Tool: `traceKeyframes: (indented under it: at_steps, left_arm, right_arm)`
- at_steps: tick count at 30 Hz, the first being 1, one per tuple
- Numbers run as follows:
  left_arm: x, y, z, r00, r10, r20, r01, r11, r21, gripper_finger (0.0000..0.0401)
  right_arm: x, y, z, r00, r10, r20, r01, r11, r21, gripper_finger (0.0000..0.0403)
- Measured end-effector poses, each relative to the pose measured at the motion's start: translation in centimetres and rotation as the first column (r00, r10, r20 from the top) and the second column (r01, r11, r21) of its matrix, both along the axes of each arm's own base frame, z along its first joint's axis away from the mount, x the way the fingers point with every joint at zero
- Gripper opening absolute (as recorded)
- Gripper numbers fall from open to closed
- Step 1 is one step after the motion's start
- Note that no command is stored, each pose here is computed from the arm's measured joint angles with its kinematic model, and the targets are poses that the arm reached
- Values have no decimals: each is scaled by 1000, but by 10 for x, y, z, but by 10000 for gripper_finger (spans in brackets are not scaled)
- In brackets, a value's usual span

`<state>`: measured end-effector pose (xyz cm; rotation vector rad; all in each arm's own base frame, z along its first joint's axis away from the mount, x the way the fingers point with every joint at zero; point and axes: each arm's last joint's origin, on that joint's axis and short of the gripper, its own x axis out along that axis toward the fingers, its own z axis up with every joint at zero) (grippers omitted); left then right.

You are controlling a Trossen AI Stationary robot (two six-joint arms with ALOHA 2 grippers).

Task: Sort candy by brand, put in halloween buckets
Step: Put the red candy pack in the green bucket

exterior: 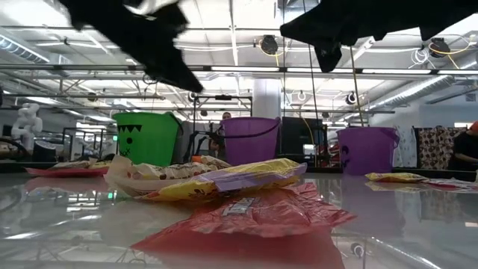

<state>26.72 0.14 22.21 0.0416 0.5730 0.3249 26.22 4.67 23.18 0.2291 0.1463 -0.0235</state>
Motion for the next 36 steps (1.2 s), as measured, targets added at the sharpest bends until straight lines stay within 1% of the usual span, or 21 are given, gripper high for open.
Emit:
traceKeyframes:
  at_steps: [2,4,6,8,10,12,15,17,21,26,29,32,34,36]
  left_arm:
    - [16,4,-5,996,-27,-87,24,999,-35,101]
    - [27,13,-16,982,-12,-187,5,999,-38,132]
    - [37,23,-28,966,2,-259,-9,1000,-28,163]
    - [42,32,-43,947,-10,-321,-6,999,-49,190]
    - [45,35,-56,933,-55,-355,19,994,-105,211]
    - [47,35,-64,922,-98,-375,48,989,-141,225]
    - [49,33,-72,907,-128,-401,80,988,-135,232]
    - [51,34,-76,904,-135,-405,86,987,-138,233]
    - [52,38,-85,894,-179,-410,102,974,-203,233]
    - [53,39,-96,877,-182,-445,91,972,-218,233]
    - [54,39,-98,874,-210,-438,107,963,-249,224]
    - [54,38,-99,871,-240,-429,124,952,-280,191]
    - [54,37,-99,873,-235,-427,110,949,-297,153]
    - [54,37,-99,878,-223,-424,90,946,-312,106]
  right_arm:
    - [0,0,-1,1000,-5,-12,6,999,38,0]
    - [0,0,-2,1000,-10,-20,11,998,65,0]
    - [0,0,-2,1000,-10,-19,11,997,71,0]
    - [-1,0,-3,1000,-10,-28,12,998,70,0]
    - [-1,0,-4,999,-10,-40,12,998,67,0]
    - [-1,1,-4,999,-10,-45,13,997,77,0]
    - [-1,2,-5,999,-5,-47,9,996,87,0]
    - [-2,3,-5,999,0,-53,5,996,84,0]
    - [-2,3,-5,999,-1,-54,5,997,83,0]
    - [-2,3,-6,998,0,-59,5,997,78,0]
    - [-2,3,-6,998,0,-60,5,997,78,0]
    - [-2,3,-6,998,0,-60,5,997,77,0]
    - [-2,3,-6,998,0,-60,5,997,78,0]
    - [-2,3,-6,998,0,-60,5,997,78,0]
